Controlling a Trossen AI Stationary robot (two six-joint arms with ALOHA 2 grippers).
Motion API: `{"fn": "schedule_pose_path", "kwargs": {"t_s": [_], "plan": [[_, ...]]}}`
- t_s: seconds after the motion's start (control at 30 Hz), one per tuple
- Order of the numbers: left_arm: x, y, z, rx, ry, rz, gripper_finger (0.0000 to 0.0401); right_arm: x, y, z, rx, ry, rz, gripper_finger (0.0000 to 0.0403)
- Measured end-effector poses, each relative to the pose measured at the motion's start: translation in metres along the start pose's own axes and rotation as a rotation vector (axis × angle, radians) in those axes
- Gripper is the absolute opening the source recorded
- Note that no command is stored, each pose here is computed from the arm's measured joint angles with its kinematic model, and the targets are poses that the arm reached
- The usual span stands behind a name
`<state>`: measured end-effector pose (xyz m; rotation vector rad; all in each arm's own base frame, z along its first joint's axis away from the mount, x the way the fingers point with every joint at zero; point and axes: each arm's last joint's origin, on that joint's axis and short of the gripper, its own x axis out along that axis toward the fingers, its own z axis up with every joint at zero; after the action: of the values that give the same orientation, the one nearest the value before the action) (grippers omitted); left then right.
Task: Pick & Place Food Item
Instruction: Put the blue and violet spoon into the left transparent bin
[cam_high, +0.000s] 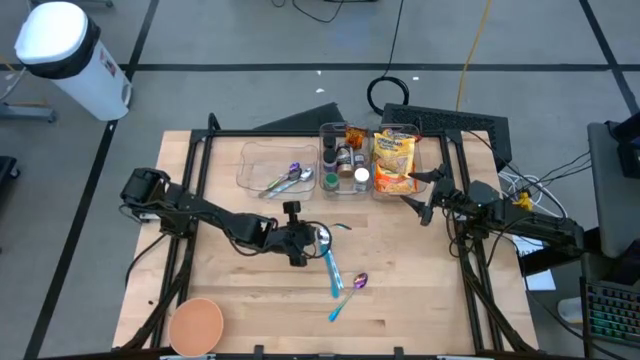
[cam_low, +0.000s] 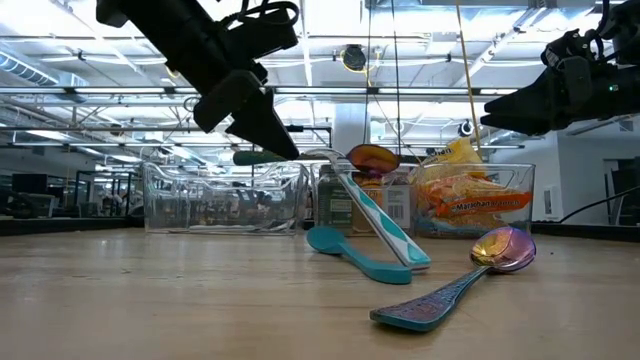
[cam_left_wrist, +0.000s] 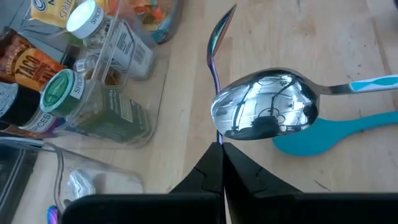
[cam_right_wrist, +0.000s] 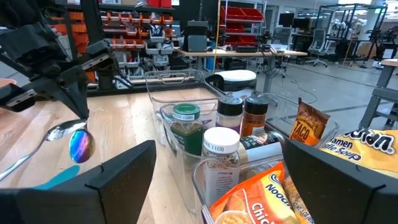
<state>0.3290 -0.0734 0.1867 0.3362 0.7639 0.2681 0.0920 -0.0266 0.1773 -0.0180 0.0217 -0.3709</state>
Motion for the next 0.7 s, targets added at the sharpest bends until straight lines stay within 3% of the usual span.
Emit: {"fn": "schedule_pose_path", "kwargs": {"t_s": [0.47, 0.7], "plan": [[0.0, 0.003, -0.002, 0.048, 0.019, 0.079, 0.0, 0.0, 0.0, 0.0, 0.0, 0.0, 0.0, 0.0348], [-0.033, 0.028, 0.007, -0.001, -0.003, 0.087, 0.0, 0.0, 0.0, 0.0, 0.0, 0.0, 0.0, 0.0348]]}}
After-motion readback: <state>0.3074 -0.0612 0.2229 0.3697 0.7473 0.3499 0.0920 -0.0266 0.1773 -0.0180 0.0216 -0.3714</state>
